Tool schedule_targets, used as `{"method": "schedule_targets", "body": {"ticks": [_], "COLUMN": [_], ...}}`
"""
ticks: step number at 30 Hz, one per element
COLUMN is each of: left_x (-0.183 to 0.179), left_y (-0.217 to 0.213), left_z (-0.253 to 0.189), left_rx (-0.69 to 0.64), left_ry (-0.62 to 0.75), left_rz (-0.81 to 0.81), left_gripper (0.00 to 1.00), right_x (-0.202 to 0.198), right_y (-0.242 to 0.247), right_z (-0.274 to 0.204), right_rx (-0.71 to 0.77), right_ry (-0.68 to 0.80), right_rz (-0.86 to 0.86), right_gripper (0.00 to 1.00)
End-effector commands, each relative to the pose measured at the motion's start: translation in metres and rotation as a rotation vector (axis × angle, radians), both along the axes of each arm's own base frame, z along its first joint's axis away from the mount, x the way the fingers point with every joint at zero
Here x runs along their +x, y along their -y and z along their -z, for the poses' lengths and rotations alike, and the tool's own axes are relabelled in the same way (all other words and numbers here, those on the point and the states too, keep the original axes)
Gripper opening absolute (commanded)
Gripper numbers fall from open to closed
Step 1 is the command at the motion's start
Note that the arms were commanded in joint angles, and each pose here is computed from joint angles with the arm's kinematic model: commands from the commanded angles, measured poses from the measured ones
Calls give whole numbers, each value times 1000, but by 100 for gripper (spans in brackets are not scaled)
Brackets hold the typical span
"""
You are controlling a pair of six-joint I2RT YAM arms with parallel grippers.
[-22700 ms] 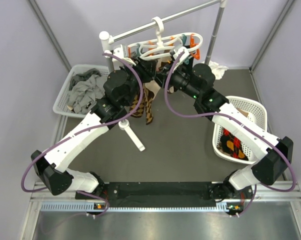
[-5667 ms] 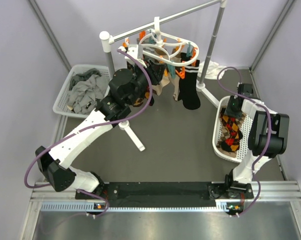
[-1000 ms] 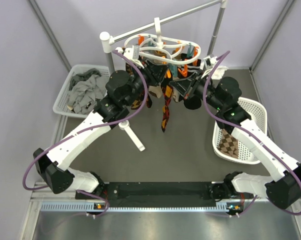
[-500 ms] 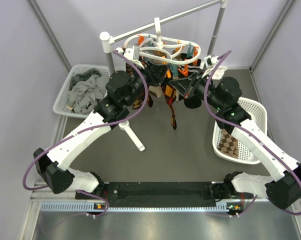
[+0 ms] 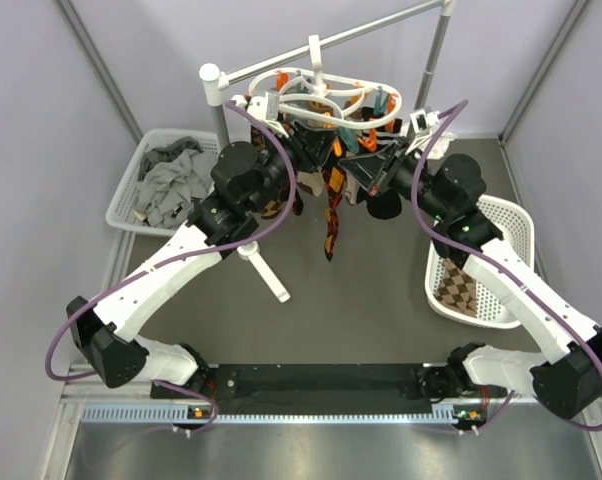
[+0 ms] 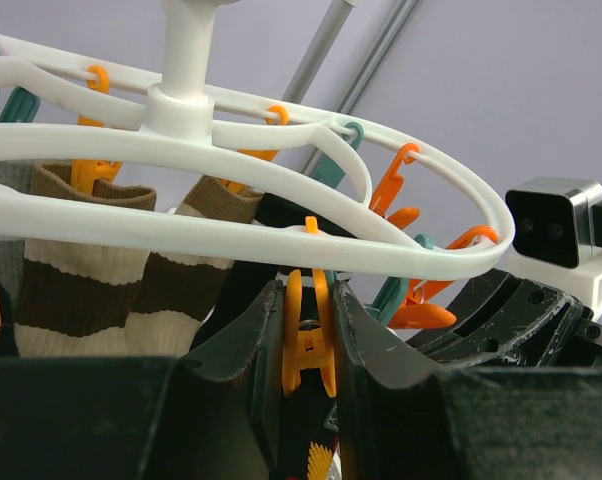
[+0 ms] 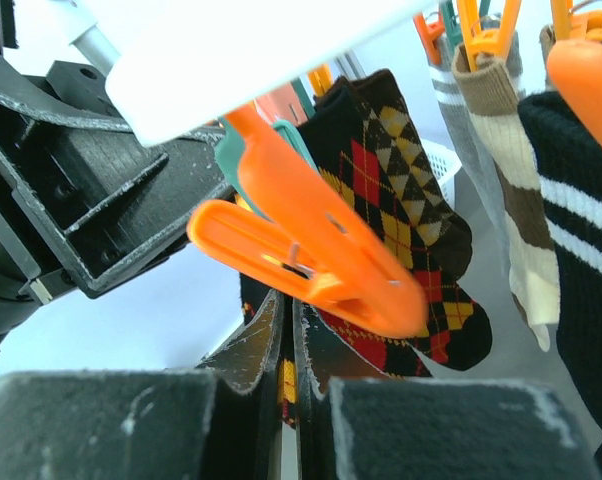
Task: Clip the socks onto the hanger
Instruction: Clamp the sock onto the hanger.
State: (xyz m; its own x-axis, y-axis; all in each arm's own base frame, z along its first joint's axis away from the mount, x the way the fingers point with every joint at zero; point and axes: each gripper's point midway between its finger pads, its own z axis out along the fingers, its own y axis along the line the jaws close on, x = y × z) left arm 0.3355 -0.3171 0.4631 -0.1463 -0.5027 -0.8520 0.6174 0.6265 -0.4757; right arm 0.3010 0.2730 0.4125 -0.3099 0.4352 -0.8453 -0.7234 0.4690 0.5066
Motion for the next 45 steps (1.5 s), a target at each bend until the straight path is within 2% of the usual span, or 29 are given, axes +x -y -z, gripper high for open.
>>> {"method": "schedule_targets", "body": {"ticks": [1,14,21,24,25,29,33,35,36,39,42,45], "left_x": [-18,-23,-20,-20,-20,-22,-23,-20,-20,-21,-19,-18], "left_y": [4,12,13,11,11,8,6,2,0,-5,-11,-13], "left_z": [-14,-12,-4,-4,-4,-8,-9,-11,-11,-15,-16,-15], "left_rx": [-37,-42,-26,-21,-22,-21,-16,-18,-18,-18,-13,-6], "left_ry": [14,1,-12,-10,-10,3,9,9,9,19,23,20], "left_rz": [77,131,123,114,113,109,108,77,69,53,25,6], "left_gripper": [11,12,19,31,40,58,67,68,69,70,70,71], "right_x": [-11,-8,-8,-7,-7,-7,-6,-5,-5,1,9,17], "right_y": [1,0,1,1,1,0,-1,-2,-2,2,11,24], "right_z": [-47,-54,-59,-62,-63,-67,-69,-68,-67,-56,-41,-28], "right_rx": [79,89,93,97,96,101,103,98,92,50,-10,-80], "right_ry": [120,141,152,160,161,170,174,175,178,170,164,178], "right_rz": [-12,-5,-3,2,1,-2,-7,-8,-5,32,106,189], "right_gripper": [0,0,0,0,0,0,0,6,16,33,44,51]}}
